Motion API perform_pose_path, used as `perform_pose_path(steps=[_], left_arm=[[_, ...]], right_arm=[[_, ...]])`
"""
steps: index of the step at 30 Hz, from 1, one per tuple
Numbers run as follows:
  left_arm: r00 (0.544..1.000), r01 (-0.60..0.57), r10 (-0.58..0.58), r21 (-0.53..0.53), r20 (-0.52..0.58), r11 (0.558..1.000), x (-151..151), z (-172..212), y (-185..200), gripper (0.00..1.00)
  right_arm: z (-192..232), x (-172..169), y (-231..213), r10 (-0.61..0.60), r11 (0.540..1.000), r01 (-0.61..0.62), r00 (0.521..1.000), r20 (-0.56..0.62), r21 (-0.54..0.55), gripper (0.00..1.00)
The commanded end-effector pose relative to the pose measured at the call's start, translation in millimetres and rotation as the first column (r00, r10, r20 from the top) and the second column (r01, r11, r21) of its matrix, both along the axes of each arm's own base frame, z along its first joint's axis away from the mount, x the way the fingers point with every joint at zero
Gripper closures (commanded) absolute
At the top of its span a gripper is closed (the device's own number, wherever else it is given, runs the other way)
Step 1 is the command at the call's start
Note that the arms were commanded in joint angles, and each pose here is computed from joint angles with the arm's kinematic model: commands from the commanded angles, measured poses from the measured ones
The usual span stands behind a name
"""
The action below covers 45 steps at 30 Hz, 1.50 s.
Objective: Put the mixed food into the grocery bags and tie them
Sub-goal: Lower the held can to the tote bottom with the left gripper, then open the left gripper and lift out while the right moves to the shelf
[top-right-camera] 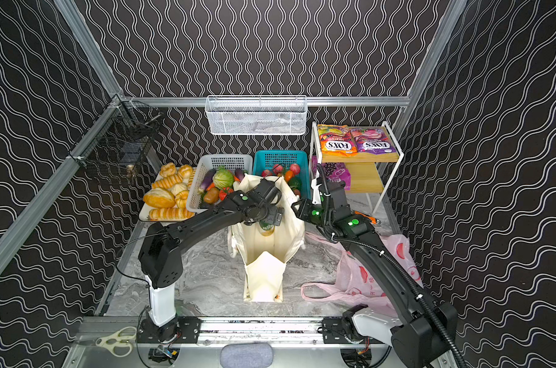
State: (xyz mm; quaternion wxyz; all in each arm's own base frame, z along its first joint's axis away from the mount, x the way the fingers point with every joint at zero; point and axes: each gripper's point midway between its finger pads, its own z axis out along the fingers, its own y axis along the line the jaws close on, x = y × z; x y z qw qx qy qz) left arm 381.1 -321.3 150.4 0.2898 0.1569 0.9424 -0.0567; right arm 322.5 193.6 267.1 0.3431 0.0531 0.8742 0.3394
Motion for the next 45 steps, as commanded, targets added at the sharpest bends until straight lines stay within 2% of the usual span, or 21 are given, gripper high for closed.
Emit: perform_pose_path(steps=[1, 3, 10, 15, 18, 21, 23, 29, 31, 38, 41, 45], left_arm=[[0.996, -0.001, 0.002, -0.018, 0.085, 1.0, 12.3, 8.7, -0.4, 0.01], [0.994, -0.001, 0.002, -0.009, 0.11, 1.0, 11.5, 7.9, 2.4, 0.01], [0.981, 0.05, -0.04, -0.046, 0.191, 0.998, 2.3, 16.4, -5.2, 0.01], [0.985, 0.083, -0.078, -0.033, 0.154, 0.996, -6.4, 7.0, -8.1, 0.01], [0.983, 0.094, -0.088, -0.027, 0.163, 0.995, -12.0, 13.2, -9.5, 0.01], [0.965, 0.138, -0.125, -0.043, 0.229, 0.989, -14.8, 41.8, -12.8, 0.01], [0.947, 0.161, -0.143, -0.041, 0.287, 0.986, -14.6, 65.7, -10.3, 0.01], [0.906, 0.276, -0.247, -0.038, 0.343, 0.96, -22.8, 100.7, -17.7, 0.01], [0.903, 0.295, -0.267, -0.033, 0.337, 0.955, -25.2, 105.8, -18.0, 0.01], [0.872, 0.322, -0.25, -0.109, 0.421, 0.941, -35.8, 155.4, -14.0, 0.01], [0.852, 0.335, -0.229, -0.154, 0.471, 0.93, -43.3, 184.7, -7.9, 0.01], [0.832, 0.342, -0.194, -0.205, 0.52, 0.917, -51.9, 222.7, 12.7, 0.01]], right_arm=[[1.3, 0.5, 0.5, -0.01, 1.0, 0.01, 1.0, -0.011, 0.014, 0.72], [1.7, 0.7, 1.3, -0.012, 1.0, 0.012, 1.0, -0.013, 0.024, 0.76], [-2.2, 3.9, 3.8, -0.022, 0.999, 0.023, 0.999, -0.038, 0.04, 0.76], [-3.7, 5.1, 3.5, -0.032, 0.998, 0.034, 0.998, -0.046, 0.045, 0.77], [-2.6, 4.7, 4.4, -0.028, 0.998, 0.03, 0.999, -0.044, 0.051, 0.73], [1.0, 3.3, 5.1, -0.017, 0.998, 0.019, 0.999, -0.034, 0.053, 0.55], [6.5, 1.8, 3.7, -0.009, 0.999, 0.01, 1.0, -0.013, 0.043, 0.38], [27.9, -1.5, -12.1, -0.055, 0.998, 0.054, 0.995, 0.078, 0.011, 0.09], [39.0, -4.5, -16.5, -0.067, 0.998, 0.065, 0.99, 0.127, 0.02, 0.05], [77.9, -7.5, -69.9, -0.237, 0.969, 0.246, 0.932, 0.275, 0.004, 0.03], [79.6, -1.9, -108.1, -0.324, 0.944, 0.33, 0.907, 0.269, 0.026, 0.06], [70.0, 8.2, -164.3, -0.416, 0.909, 0.398, 0.889, 0.19, 0.125, 0.11]])
